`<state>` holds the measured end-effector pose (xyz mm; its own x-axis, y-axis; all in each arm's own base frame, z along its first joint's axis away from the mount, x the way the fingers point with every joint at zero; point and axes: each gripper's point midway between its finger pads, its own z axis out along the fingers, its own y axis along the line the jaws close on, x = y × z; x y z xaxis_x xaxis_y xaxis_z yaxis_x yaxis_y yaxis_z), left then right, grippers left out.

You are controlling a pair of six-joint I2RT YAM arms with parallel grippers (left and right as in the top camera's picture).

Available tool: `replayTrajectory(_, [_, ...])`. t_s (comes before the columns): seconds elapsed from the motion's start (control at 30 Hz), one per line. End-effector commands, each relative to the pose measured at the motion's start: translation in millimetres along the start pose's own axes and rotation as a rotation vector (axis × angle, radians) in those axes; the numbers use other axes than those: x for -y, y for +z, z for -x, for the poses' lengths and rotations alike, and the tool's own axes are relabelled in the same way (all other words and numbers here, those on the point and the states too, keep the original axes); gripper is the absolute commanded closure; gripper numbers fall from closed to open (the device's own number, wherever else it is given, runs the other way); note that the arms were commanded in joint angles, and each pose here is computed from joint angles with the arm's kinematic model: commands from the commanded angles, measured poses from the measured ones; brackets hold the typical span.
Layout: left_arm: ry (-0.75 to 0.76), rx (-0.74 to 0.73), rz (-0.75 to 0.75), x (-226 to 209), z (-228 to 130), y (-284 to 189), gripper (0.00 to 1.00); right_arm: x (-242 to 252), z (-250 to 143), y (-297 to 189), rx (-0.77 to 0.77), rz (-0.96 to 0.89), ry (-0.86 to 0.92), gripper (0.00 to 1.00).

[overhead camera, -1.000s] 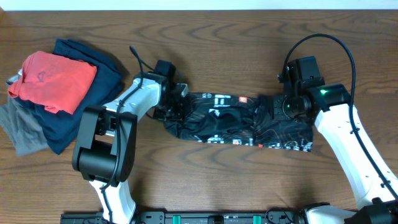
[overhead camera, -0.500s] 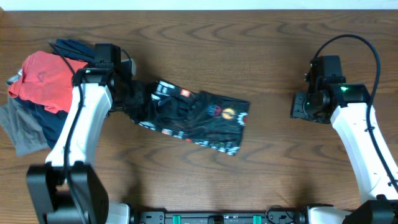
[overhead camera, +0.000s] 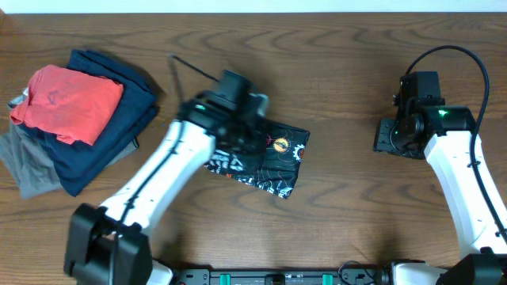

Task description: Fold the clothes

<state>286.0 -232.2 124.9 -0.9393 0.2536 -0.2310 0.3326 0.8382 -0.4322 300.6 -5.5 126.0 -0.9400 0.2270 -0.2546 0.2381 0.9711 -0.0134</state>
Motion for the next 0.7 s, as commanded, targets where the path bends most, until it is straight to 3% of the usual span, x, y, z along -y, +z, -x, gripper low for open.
replayTrajectory(0.0, [0.049,-0.031,0.023,17,-6,20,0.94,4,1,0,0.001,-0.011,0.004,0.44])
replayTrajectory(0.17, [0.127,-0.061,0.002,40,-13,48,0.93,3,1,0,0.000,-0.005,0.003,0.44])
replayTrajectory(0.2, [0.137,-0.060,-0.001,43,-12,51,0.89,1,0,0,-0.003,0.003,-0.002,0.44])
replayTrajectory(0.27, [0.155,-0.050,-0.001,46,-10,59,0.62,1,0,0,-0.004,0.007,-0.003,0.44])
replayTrajectory(0.3, [0.160,-0.037,0.008,45,-7,59,0.57,1,0,0,-0.005,0.007,-0.004,0.44])
replayTrajectory(0.5, [0.191,0.097,0.033,38,27,25,0.57,-16,-5,-1,-0.025,0.105,-0.088,0.41])
replayTrajectory(0.67, [0.110,0.272,0.177,-8,61,-28,0.57,-96,-16,-27,0.001,0.559,-0.393,0.42])
